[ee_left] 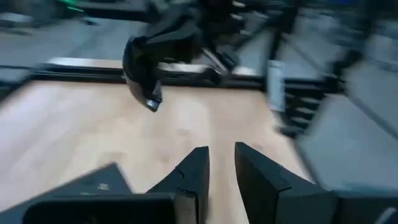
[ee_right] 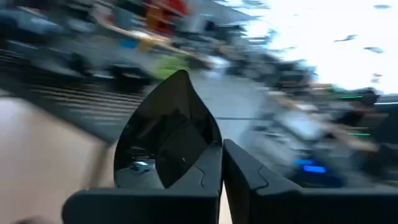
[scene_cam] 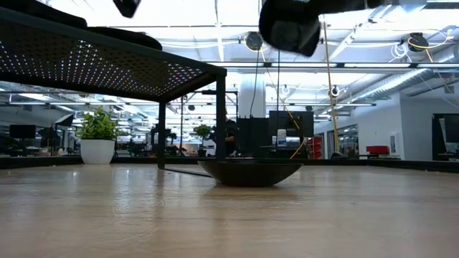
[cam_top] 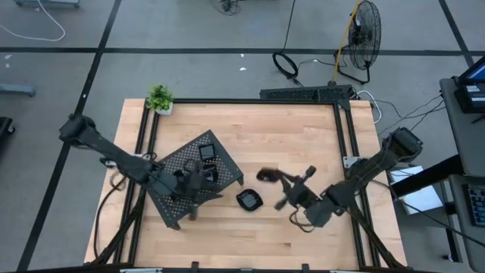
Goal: Pick & Place Mini shaped plates
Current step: Stack the leaf-shaped plate on top of the leaf-shaped plate on the shelf
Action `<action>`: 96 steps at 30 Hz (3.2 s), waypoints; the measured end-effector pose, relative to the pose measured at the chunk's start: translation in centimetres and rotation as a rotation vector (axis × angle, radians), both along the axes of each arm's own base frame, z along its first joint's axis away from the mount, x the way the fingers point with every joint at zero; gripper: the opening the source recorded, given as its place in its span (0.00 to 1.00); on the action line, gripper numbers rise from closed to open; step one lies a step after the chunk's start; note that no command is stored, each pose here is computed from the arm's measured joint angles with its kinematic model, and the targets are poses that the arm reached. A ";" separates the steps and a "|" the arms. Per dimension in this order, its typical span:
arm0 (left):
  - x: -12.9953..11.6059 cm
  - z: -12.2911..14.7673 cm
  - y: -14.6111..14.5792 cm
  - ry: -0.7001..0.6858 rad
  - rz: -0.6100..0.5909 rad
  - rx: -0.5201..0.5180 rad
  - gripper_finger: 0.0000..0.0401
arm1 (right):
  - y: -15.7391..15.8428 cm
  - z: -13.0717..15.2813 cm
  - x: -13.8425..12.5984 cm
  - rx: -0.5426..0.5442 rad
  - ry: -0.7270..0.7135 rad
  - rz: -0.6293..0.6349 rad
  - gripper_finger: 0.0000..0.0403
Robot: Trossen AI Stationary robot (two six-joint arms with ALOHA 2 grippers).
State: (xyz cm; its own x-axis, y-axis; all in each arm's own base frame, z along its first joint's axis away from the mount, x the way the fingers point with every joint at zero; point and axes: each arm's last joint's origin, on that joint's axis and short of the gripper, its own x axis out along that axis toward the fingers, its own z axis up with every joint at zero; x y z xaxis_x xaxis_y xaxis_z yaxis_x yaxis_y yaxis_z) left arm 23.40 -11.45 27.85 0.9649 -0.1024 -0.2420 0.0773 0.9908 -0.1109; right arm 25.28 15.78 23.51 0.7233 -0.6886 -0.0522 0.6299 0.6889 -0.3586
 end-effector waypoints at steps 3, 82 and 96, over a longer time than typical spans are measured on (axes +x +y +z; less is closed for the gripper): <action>2.2 -1.4 0.0 -0.029 0.181 0.035 0.24 | -0.9 -0.5 1.8 -0.083 0.041 -0.108 0.00; -4.0 2.6 5.4 0.655 0.412 -0.191 0.15 | -0.9 -2.7 5.9 -0.036 -0.154 0.252 0.53; -4.0 5.8 5.0 0.563 0.301 -0.199 0.19 | -0.8 -6.0 5.8 0.143 -0.014 0.275 0.56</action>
